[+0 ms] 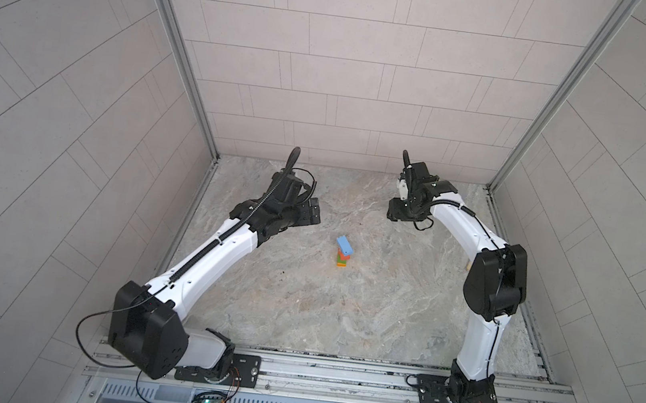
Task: Build the wood block tower
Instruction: 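Carry the lime green block over the structure with right gripper while left returns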
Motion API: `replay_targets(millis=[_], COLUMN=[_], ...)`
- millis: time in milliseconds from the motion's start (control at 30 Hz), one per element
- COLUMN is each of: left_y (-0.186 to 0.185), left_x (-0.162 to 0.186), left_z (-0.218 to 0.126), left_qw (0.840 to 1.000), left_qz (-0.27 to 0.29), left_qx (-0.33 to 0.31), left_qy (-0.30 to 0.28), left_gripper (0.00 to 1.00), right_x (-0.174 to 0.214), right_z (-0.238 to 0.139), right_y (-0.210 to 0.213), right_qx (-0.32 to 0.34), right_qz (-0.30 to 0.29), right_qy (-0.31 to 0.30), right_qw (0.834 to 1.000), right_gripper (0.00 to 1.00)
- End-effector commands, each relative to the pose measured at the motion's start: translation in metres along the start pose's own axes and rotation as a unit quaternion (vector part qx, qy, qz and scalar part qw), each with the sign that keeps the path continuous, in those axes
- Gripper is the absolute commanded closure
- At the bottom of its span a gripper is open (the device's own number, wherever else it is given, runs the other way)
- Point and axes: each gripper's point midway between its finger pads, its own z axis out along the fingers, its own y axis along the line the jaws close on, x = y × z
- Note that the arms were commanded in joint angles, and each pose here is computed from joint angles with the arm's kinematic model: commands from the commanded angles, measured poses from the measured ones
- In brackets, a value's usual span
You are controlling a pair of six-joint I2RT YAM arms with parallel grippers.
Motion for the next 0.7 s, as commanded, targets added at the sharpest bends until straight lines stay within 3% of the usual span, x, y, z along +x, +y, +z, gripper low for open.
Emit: replay_targets(millis=[0,233,667], left_y=[0.012,0.038,0.072], left_x=[0.017,0.046,0.074], left_z=[-0.006,-0.011,-0.006], left_qw=[1.0,0.999,0.995], left_qz=[-0.007,-0.047,-0.073], left_qx=[-0.007,-0.016,-0.046], left_qy=[0.006,-0.015,-0.048], left_gripper=[0.06,0.06,0.05], right_x=[0.015,0.03,0.057], right_z=[-0.027,-0.05,-0.056], right_y=[0.019,0.064,0.132], right_qx=[0.002,-0.004,-0.023], right_qz=[-0.037,-0.074,-0.129], right_qy=[0.009,0.003,0.001], right_qw=[0.999,0.997,0.991], right_gripper=[0.52,0.53,0.54])
